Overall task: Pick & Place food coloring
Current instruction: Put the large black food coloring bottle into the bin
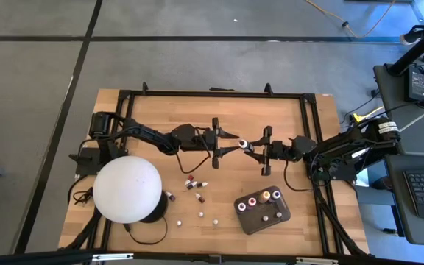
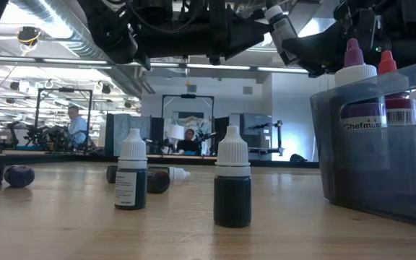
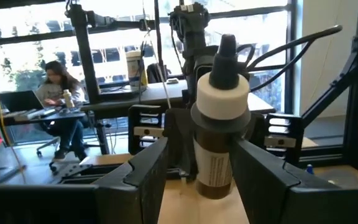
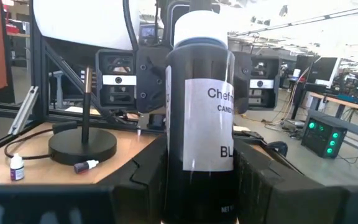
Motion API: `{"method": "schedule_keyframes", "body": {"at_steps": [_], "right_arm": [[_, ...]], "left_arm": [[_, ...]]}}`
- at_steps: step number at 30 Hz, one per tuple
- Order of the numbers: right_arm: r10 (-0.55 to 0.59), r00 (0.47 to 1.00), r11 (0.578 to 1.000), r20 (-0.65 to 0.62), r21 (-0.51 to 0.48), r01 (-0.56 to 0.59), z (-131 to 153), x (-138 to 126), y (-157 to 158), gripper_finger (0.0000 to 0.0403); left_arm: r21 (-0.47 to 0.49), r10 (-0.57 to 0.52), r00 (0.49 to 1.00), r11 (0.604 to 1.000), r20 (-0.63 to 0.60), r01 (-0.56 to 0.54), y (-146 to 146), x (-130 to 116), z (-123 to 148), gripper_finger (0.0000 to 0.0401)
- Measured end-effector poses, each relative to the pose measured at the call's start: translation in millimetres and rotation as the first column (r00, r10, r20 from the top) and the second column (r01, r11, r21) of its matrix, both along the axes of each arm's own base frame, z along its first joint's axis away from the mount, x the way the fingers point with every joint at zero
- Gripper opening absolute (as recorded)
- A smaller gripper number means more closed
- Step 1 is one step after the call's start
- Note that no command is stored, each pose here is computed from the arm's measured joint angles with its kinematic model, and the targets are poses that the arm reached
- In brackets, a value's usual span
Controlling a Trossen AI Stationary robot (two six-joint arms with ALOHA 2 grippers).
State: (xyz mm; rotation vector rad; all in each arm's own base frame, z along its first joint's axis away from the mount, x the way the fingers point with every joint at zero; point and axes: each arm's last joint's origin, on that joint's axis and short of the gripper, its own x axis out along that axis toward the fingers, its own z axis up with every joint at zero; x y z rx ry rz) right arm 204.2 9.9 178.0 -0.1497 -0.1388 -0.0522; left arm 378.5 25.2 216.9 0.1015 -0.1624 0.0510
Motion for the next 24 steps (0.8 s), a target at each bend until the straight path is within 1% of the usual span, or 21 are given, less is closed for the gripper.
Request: {"method": "schedule_keyframes", "body": {"at_steps": [7,11,14,17,24], "right_arm": [[-0.001,1.0,1.0,0.003,-0.001,0.001,1,1,0,0.0139],[-0.005,1.0,1.0,0.019,-0.007,0.005,7,6,0,0.0139],[-0.011,1.0,0.999,0.023,-0.032,0.011,10,8,0,0.0139],[-0.011,0.999,0.999,0.03,-0.033,0.012,12,9,0,0.0139],[-0.011,0.999,1.0,0.032,-0.025,0.012,12,9,0,0.0139]], "left_arm": [[0.0,-0.042,0.999,0.999,0.018,0.042,-4,0,2,0.0169],[-0.046,-0.055,0.998,0.997,0.022,0.055,-4,0,2,0.0169],[-0.052,-0.055,0.998,0.997,0.022,0.056,-4,0,2,0.0169],[-0.043,-0.054,0.998,0.998,0.02,0.055,-4,0,2,0.0169],[-0.074,-0.06,0.998,0.995,0.021,0.062,-4,0,2,0.017]]}}
